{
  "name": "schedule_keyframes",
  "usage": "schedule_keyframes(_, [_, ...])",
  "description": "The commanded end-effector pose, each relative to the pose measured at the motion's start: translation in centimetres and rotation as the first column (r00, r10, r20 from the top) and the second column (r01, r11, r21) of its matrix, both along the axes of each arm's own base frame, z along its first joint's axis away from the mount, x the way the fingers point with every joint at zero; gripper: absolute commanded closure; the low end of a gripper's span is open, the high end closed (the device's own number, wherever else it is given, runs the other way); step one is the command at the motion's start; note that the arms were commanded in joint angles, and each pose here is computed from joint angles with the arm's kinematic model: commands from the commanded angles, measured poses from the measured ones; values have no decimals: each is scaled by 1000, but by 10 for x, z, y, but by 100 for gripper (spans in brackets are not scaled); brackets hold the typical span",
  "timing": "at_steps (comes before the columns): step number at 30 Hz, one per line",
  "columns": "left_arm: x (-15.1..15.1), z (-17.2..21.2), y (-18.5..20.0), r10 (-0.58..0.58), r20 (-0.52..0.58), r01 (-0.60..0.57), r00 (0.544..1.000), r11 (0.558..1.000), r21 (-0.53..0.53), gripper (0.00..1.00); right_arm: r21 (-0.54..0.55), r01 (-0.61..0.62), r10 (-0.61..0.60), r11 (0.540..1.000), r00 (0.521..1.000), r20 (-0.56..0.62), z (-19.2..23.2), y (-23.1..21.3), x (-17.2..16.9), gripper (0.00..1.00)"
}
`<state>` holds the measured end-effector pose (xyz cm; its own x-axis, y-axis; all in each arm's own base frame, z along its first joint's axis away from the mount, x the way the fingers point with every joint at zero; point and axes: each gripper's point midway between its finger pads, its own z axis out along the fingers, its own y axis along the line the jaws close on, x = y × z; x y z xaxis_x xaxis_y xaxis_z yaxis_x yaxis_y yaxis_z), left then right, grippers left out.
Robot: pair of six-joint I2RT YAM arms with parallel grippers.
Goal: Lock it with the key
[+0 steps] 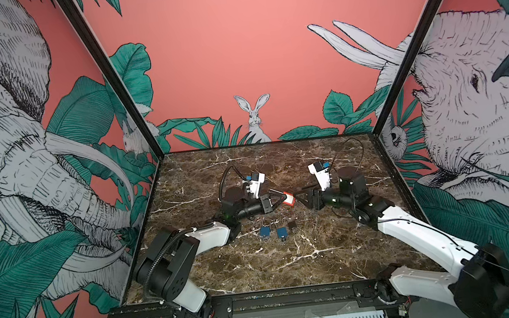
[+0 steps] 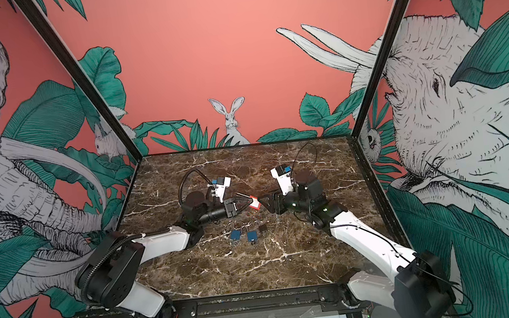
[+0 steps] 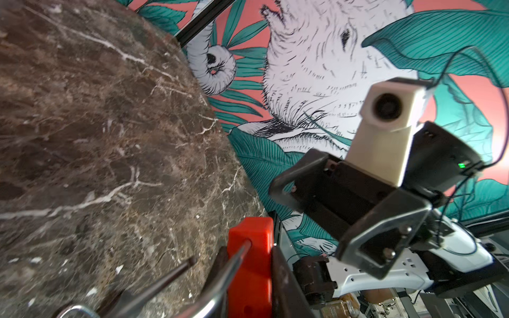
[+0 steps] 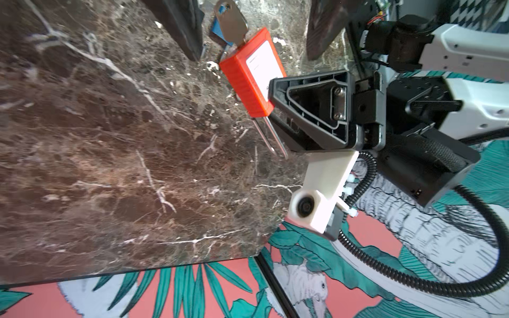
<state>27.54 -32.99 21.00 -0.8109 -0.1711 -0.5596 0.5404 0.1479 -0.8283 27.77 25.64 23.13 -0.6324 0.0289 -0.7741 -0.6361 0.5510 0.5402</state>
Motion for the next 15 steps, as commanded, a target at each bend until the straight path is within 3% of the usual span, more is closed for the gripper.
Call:
schedule_keyframes(1, [-7, 30, 2, -14, 80, 21, 997, 996, -84, 100, 110, -49, 48, 993, 999, 12, 21, 9, -4, 43])
schedule_keyframes(15, [-13, 50, 4, -35, 111, 53, 993, 985, -163, 100, 171, -61, 64, 983, 998, -16, 15, 15, 3, 51])
